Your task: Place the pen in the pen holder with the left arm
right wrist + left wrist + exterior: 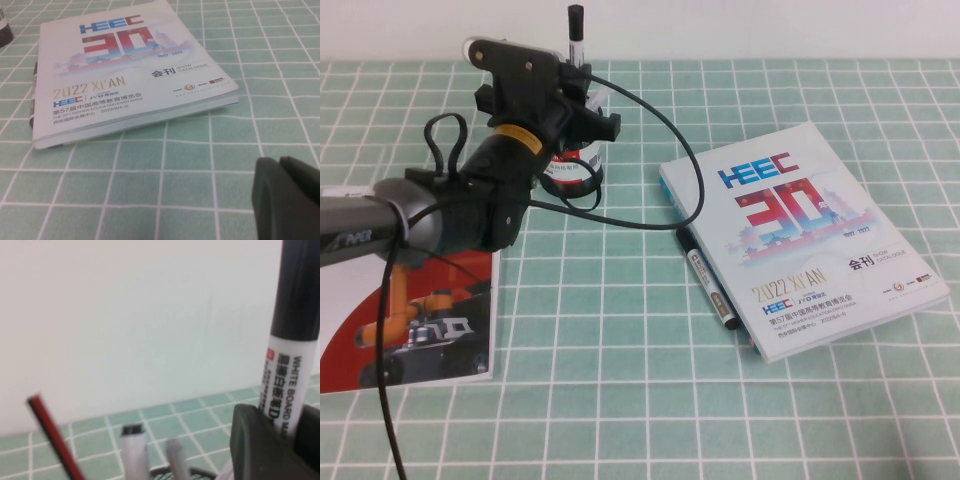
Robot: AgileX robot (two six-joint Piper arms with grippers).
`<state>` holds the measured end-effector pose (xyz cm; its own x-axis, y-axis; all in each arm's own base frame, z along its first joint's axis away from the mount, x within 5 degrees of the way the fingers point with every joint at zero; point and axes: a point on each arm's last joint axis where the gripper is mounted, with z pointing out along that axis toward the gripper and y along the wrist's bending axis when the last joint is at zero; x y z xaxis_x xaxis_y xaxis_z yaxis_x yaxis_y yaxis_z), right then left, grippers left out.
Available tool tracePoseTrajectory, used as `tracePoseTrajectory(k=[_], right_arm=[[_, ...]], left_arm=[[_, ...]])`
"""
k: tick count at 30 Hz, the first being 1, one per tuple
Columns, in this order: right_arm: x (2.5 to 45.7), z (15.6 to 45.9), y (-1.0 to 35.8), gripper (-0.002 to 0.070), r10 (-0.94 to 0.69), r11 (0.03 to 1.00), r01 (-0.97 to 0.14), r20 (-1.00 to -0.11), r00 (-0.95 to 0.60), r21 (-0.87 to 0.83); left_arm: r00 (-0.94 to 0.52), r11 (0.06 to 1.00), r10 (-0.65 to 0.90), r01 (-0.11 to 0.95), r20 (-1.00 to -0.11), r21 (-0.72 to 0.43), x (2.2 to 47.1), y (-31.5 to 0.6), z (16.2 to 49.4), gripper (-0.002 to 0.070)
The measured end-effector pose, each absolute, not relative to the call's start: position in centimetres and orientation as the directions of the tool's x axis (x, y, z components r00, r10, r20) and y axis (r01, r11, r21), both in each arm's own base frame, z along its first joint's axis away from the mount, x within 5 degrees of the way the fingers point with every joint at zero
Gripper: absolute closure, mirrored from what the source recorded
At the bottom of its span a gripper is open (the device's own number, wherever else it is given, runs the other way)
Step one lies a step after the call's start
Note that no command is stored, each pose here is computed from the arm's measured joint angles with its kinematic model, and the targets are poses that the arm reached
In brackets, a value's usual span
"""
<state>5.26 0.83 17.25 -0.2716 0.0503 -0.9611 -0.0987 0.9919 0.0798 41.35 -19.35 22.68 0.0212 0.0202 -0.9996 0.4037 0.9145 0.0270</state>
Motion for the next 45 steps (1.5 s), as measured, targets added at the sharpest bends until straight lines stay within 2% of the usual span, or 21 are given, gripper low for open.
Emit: tracePoseTrajectory(k=[16, 18, 23, 25, 28, 33, 36, 40, 43, 45], right_arm=[[5.3, 17.3, 0.8, 0.0696, 0.050, 0.992, -0.099, -0.961, -0.272, 0.080], [5.3, 17.3, 0.8, 0.0696, 0.050, 0.992, -0.099, -0.961, -0.272, 0.080], [5.3, 17.3, 0.8, 0.0696, 0.050, 0.992, -0.099, -0.961, -0.272, 0.080], [5.3, 17.3, 0.8, 0.0696, 0.050, 0.992, -0.099, -0.961, -0.272, 0.080], [5.3, 17.3, 0.8, 0.0696, 0.050, 0.992, -0.099, -0.961, -0.272, 0.080], [5.3, 17.3, 0.8, 0.0696, 0.050, 0.992, -0.099, -0.961, -0.272, 0.080], [5.3, 17.3, 0.8, 0.0696, 0.050, 0.992, -0.099, -0.961, -0.272, 0.080], [5.3, 17.3, 0.8, 0.0696, 0.050, 0.992, -0.099, -0.961, -0.272, 0.080], [5.3, 17.3, 0.8, 0.0696, 0.050, 0.992, -0.099, -0.961, -0.272, 0.080], [5.3, 17.3, 0.8, 0.0696, 0.050, 0.992, -0.099, -0.961, -0.272, 0.080]], left_arm=[[-0.005, 0.922, 0.020, 0.387, -1.000, 0.016, 41.5, -19.3, 22.1, 0.0564], [-0.008, 0.922, 0.017, 0.386, -1.000, 0.012, 41.5, -19.2, 22.1, 0.0538], [-0.027, 0.930, -0.008, 0.368, -1.000, -0.017, 41.6, -19.1, 22.0, 0.0354], [-0.029, 0.933, -0.018, 0.360, -0.999, -0.027, 41.6, -19.0, 22.0, 0.0316], [-0.016, 0.935, -0.036, 0.354, -0.999, -0.040, 41.4, -18.8, 23.2, 0.0294], [0.044, 0.932, -0.070, 0.359, -0.997, -0.050, 40.1, -18.3, 27.6, 0.0291], [0.027, 0.928, -0.070, 0.370, -0.997, -0.055, 39.0, -17.8, 30.2, 0.0354], [-0.033, 0.918, -0.030, 0.394, -0.999, -0.040, 37.0, -17.2, 33.1, 0.0582], [-0.055, 0.914, -0.005, 0.405, -0.998, -0.027, 35.7, -16.7, 34.8, 0.0645], [-0.063, 0.911, 0.004, 0.411, -0.998, -0.023, 34.8, -16.3, 35.9, 0.0662]])
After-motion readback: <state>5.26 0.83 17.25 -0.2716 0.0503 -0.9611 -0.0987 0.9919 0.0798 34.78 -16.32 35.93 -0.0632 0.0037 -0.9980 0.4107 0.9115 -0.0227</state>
